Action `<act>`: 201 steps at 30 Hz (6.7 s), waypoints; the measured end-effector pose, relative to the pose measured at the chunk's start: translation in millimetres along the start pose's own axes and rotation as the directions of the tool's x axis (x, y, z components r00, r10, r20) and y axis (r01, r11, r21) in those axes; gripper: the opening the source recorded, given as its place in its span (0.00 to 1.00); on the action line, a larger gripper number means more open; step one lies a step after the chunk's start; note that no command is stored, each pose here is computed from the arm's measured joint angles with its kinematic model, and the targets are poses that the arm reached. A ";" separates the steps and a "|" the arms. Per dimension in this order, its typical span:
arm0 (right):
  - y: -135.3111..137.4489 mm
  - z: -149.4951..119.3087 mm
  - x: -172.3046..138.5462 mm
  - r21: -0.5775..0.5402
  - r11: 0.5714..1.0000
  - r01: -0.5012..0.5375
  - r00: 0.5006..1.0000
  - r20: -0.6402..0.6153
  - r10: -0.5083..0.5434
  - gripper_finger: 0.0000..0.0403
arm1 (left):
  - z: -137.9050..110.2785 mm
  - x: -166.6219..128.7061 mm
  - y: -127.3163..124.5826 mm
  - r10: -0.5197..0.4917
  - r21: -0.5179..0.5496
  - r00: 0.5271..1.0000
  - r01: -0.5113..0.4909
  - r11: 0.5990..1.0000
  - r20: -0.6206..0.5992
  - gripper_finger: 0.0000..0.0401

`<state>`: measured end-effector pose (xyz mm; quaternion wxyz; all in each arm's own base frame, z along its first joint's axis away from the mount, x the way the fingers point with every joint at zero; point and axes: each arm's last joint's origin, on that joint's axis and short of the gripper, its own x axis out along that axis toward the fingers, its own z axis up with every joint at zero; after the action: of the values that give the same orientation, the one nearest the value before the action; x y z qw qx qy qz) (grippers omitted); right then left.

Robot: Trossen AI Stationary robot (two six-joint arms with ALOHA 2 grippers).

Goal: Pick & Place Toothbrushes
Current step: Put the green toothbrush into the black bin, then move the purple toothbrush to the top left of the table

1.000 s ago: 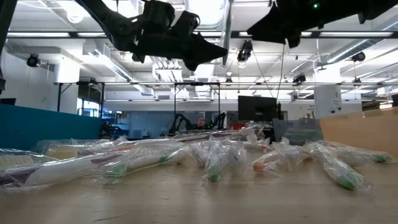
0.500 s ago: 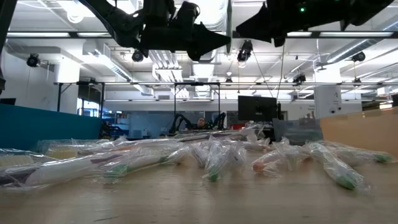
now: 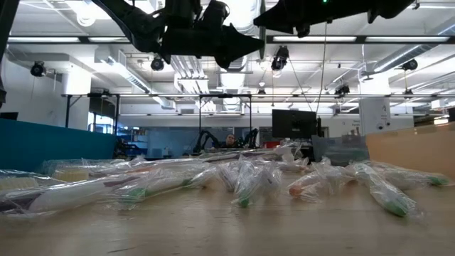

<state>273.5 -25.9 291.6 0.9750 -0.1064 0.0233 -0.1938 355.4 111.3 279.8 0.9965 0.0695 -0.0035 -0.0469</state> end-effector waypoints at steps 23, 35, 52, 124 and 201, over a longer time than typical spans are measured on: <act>-1.0 1.0 -2.4 0.006 1.000 0.002 1.000 -0.016 -0.002 0.06 | 0.1 0.5 -1.3 -0.005 0.032 1.000 0.005 0.999 0.000 0.14; -0.9 0.2 -2.5 0.000 1.000 0.001 1.000 -0.023 -0.001 0.07 | 0.4 1.6 -3.1 0.012 0.069 1.000 -0.012 0.998 -0.002 0.44; -2.7 -4.6 -5.8 -0.028 0.999 0.046 0.994 -0.097 -0.049 0.07 | -0.2 1.6 -2.7 0.032 0.065 0.999 -0.031 0.997 -0.010 0.54; -143.9 -83.1 -71.8 -0.075 0.808 0.585 0.354 -0.872 -0.337 0.07 | -0.7 1.5 -2.3 0.051 0.041 0.999 -0.050 0.998 -0.016 0.54; -164.7 -97.5 -77.6 0.124 0.775 0.620 0.375 -0.914 -0.155 0.49 | -5.1 1.3 -2.9 0.047 0.025 0.997 -0.045 0.999 -0.058 0.54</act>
<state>131.9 -164.1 232.4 0.7422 0.2326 0.4384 -0.4503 356.4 109.0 274.4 0.9961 0.0823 0.0237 -0.0219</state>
